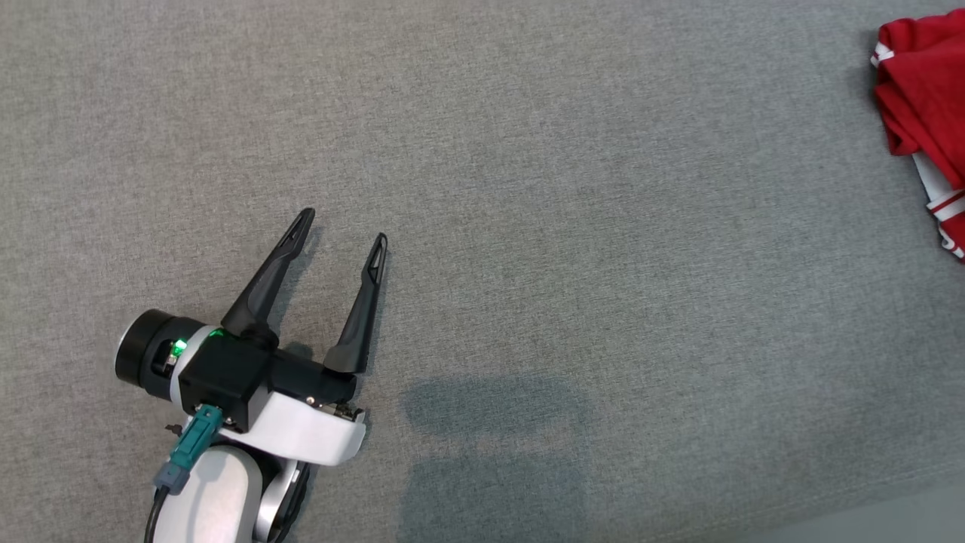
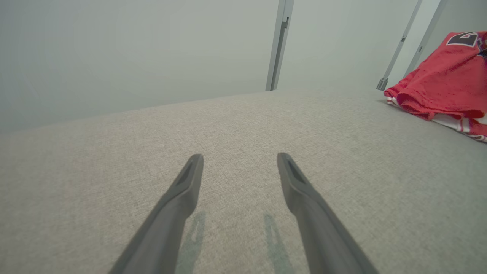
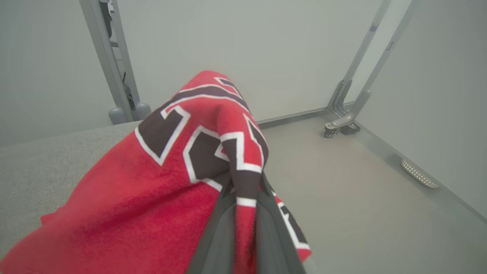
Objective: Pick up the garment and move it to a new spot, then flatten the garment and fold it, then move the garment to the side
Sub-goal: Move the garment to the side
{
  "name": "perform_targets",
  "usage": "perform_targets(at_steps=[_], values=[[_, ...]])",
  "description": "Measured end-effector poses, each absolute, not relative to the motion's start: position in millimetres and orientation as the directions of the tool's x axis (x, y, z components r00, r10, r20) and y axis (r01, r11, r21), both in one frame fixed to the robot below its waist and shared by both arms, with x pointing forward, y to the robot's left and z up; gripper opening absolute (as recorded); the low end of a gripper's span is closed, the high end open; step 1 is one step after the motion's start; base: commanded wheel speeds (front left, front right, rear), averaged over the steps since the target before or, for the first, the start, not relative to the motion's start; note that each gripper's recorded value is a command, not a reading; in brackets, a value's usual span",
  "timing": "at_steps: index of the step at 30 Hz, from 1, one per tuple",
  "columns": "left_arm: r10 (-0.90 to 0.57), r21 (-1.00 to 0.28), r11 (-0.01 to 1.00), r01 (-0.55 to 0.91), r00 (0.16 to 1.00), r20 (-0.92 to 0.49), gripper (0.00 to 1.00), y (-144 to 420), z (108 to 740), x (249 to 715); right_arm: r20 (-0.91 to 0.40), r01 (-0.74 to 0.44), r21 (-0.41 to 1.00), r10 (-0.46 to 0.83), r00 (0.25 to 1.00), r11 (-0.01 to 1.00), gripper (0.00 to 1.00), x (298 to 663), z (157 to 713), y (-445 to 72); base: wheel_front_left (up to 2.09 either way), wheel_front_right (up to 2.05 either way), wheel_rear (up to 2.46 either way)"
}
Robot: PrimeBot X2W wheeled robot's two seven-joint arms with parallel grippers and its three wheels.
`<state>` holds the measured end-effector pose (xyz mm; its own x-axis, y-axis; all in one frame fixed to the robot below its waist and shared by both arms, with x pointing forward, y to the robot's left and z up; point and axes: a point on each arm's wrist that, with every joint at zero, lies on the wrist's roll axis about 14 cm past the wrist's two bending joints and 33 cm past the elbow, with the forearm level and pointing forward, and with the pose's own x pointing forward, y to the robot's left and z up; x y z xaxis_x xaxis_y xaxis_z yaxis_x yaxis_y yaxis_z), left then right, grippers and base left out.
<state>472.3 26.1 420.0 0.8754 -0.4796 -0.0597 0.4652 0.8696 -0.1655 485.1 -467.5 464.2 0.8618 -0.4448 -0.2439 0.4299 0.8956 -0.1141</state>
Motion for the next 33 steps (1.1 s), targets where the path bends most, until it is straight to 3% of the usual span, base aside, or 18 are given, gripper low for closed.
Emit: perform_targets(at_steps=[10, 11, 13, 23, 33], values=[[-0.474, -0.160, 0.874, 0.458, 0.877, -0.080, 1.00, 31, 411, 475, -0.324, 0.495, -0.157, -0.519, 0.791, 0.854, 0.00, 487, 437, -484, 0.00, 0.00, 0.00], [-0.473, -0.159, 0.875, 0.457, 0.878, -0.079, 1.00, 32, 412, 476, -0.329, 0.496, -0.164, -0.521, 0.787, 0.853, 0.23, 487, 435, -484, 0.00, 0.00, 0.00], [-0.471, -0.156, 0.876, 0.456, 0.879, -0.072, 1.00, 32, 413, 478, -0.332, 0.496, -0.171, -0.524, 0.784, 0.851, 1.00, 488, 433, -485, 0.00, 0.00, 0.00], [-0.463, -0.144, 0.880, 0.452, 0.885, -0.055, 1.00, 33, 422, 476, -0.274, 0.474, -0.238, -0.527, 0.805, 0.848, 1.00, 494, 464, -492, 0.00, 0.00, 0.00], [-0.408, -0.148, 0.902, 0.406, 0.913, 0.015, 1.00, 41, 455, 470, -0.038, 0.378, -0.124, -0.385, 0.922, 0.917, 1.00, 534, 530, -435, 0.00, 0.00, 0.00]])
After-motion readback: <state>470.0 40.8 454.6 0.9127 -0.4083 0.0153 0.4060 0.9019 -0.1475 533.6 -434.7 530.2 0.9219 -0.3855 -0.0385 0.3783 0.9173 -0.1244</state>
